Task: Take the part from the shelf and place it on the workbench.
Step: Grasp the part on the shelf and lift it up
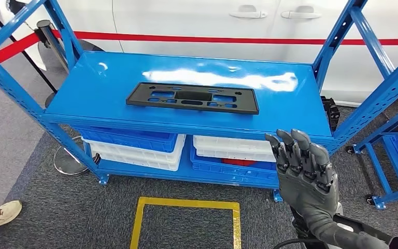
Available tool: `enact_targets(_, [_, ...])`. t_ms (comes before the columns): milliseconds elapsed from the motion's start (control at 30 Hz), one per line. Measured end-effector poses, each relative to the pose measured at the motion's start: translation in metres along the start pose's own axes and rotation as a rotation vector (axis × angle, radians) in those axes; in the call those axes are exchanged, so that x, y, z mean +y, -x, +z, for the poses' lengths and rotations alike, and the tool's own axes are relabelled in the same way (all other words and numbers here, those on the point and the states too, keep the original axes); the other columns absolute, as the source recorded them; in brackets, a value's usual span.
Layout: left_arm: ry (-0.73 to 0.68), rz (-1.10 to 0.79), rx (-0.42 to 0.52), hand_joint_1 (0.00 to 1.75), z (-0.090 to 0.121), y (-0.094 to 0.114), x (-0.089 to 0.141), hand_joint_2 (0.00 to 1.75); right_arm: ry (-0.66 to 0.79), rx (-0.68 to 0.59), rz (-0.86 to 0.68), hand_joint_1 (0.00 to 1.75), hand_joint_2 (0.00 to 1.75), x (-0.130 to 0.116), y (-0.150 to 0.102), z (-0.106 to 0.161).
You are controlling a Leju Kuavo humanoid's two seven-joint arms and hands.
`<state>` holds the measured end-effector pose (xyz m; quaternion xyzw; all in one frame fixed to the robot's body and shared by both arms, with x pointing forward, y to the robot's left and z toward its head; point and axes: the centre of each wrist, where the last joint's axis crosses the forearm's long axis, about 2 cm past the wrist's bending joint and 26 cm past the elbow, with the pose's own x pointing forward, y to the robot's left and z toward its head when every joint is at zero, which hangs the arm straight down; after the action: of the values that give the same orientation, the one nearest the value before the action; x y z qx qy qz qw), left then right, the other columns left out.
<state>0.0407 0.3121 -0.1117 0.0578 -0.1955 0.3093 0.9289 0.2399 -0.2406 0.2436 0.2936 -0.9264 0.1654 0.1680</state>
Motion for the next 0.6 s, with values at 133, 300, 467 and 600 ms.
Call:
enact_targets(133, [0.002,0.0,-0.002,0.0,0.0,-0.0001,-0.0003,0.0,-0.005,0.003,-0.001,0.0,0.0,0.0001,0.0001,0.0004])
enact_targets(300, [-0.003,-0.001,0.002,0.0,0.0007,0.0023,0.002,0.0,-0.01,0.01,-0.001,0.0,0.0,0.0006,0.0005,0.0015])
enact_targets(467, [-0.003,-0.001,-0.004,0.0,0.0004,0.0013,0.0019,0.0,-0.017,0.015,0.0,0.0,0.0,0.0007,0.001,0.002])
enact_targets(600, [-0.003,-0.002,-0.005,0.0,0.0004,0.0015,0.0018,0.0,-0.016,0.02,0.008,0.0,0.0,0.0007,0.0014,0.0026])
